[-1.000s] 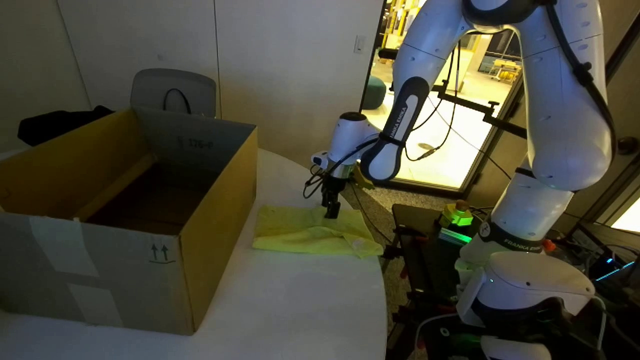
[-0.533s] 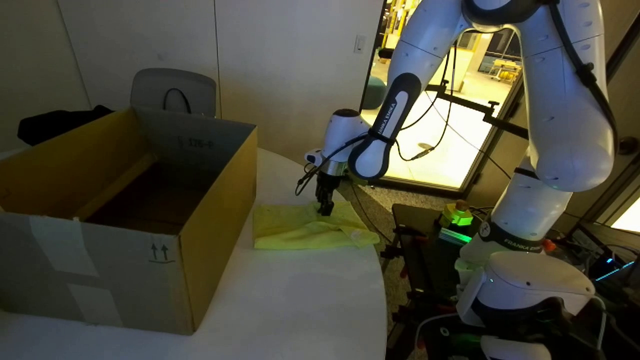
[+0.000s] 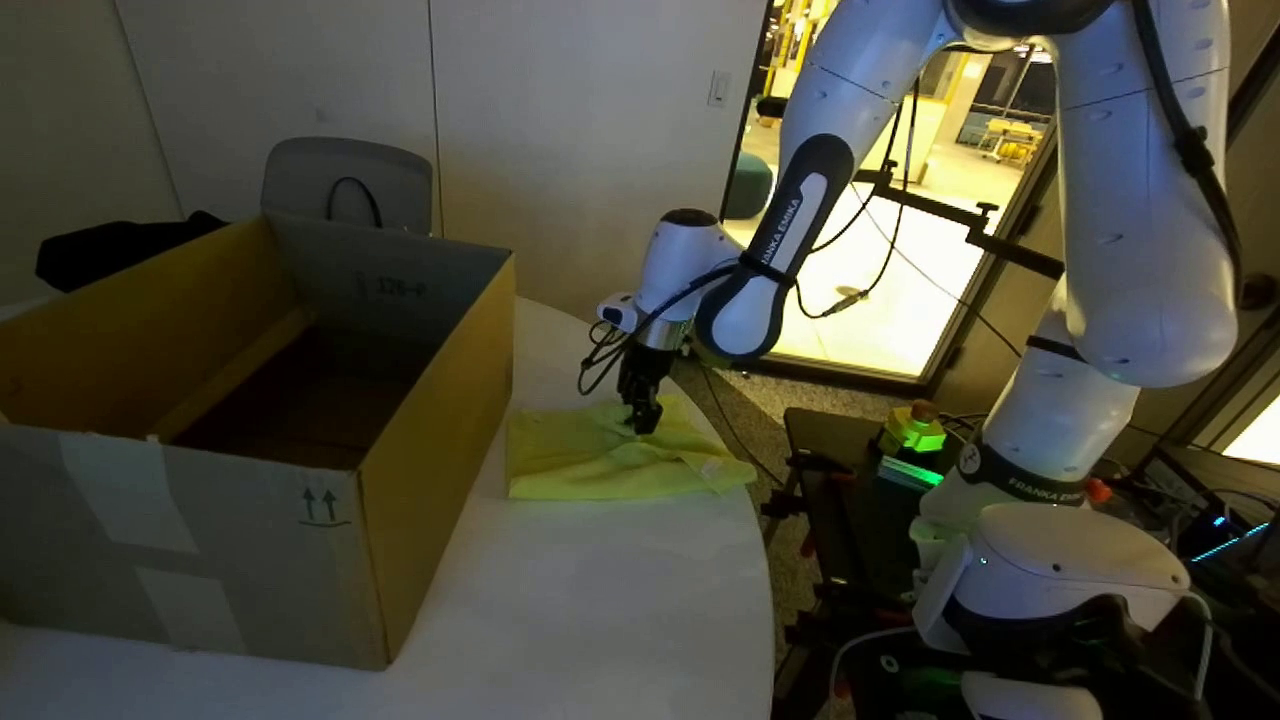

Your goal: Put the marker on the towel, fold the towel, and then put the folded towel in the box

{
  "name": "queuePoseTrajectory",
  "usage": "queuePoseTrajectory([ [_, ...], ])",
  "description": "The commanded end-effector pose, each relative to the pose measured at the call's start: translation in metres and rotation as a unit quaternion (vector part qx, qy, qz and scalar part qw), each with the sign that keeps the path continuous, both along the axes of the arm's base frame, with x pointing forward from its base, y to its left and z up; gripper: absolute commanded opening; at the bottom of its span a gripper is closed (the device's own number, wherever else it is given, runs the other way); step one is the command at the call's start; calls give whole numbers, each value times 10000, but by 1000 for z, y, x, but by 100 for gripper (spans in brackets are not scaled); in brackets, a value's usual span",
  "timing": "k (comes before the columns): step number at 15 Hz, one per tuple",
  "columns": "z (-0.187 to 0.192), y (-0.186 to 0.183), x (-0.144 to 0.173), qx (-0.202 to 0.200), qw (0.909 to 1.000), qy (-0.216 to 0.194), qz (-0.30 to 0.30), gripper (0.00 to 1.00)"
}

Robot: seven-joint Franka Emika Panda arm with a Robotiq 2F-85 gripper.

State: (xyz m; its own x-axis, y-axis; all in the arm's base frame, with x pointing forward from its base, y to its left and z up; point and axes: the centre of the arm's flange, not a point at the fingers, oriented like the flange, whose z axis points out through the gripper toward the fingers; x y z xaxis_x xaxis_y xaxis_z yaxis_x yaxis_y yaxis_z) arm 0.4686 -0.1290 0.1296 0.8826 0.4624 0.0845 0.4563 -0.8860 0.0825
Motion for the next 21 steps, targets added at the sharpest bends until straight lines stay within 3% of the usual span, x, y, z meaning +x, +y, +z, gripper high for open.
queuePoseTrajectory([
  [1, 34, 21, -13, -9, 9979, -188, 626, 4],
  [5, 37, 68, -29, 8, 9860, -137, 1664, 4],
  [8, 24, 109, -43, -68, 9706, -26, 2405, 4],
  [14, 6, 159, -56, -273, 9460, 217, 3224, 6],
  [16, 9, 162, -56, -325, 9429, 204, 3308, 35],
  [21, 23, 162, -59, -394, 9372, 91, 3464, 72],
])
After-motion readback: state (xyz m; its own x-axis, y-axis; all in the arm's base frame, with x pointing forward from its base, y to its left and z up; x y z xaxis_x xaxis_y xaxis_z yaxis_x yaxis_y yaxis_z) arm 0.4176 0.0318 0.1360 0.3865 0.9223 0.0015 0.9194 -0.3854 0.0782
